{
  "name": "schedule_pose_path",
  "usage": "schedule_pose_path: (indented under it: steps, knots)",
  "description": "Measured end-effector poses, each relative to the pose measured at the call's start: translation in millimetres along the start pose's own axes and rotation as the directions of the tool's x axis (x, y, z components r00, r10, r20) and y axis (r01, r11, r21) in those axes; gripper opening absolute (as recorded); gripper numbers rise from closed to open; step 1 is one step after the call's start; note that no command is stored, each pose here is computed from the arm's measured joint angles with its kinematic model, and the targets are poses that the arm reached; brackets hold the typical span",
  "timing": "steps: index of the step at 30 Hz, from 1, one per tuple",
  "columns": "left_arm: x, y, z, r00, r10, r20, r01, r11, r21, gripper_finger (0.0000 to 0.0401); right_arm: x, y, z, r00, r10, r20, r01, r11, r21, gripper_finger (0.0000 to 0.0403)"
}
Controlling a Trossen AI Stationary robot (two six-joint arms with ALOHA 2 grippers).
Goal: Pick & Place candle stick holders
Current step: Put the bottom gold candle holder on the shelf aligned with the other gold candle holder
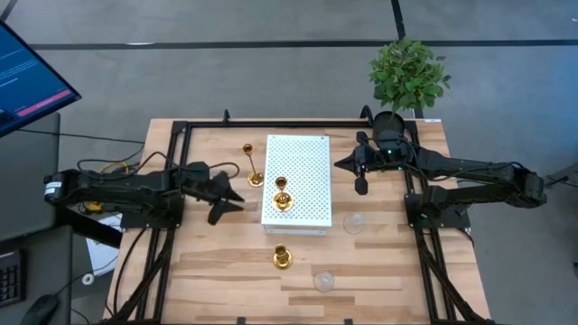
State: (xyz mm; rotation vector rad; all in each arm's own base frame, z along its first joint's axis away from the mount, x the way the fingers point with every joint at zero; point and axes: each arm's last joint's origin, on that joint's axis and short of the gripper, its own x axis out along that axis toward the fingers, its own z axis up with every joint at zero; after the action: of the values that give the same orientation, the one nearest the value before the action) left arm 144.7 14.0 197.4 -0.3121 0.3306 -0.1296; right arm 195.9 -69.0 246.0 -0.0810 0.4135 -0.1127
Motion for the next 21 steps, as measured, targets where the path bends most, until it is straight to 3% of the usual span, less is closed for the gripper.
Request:
schedule_pose_path:
  steps: [6, 14, 17, 21]
  knots:
    - [4.1, -13.9, -2.8, 0.992, -0.121, -0.031, 0.122, 0.993, 0.000, 0.0163, 0.0, -0.2, 1.8, 1.000, -0.003, 0.018, 0.003, 1.000, 0.017, 0.0000]
    - [8.4, -53.4, -0.7, 0.951, -0.308, 0.037, 0.307, 0.951, 0.021, 0.0163, 0.0, -0.2, 1.9, 1.000, -0.003, 0.019, 0.003, 1.000, 0.017, 0.0000]
    - [9.8, -67.2, -4.6, 0.945, -0.324, 0.043, 0.322, 0.946, 0.044, 0.0163, 0.1, -0.1, 1.8, 1.000, -0.003, 0.018, 0.002, 1.000, 0.016, 0.0000]
    - [14.6, -80.0, -13.8, 0.965, -0.262, 0.034, 0.259, 0.964, 0.057, 0.0163, 0.1, 0.0, 1.9, 1.000, -0.002, 0.018, 0.002, 1.000, 0.017, 0.0000]
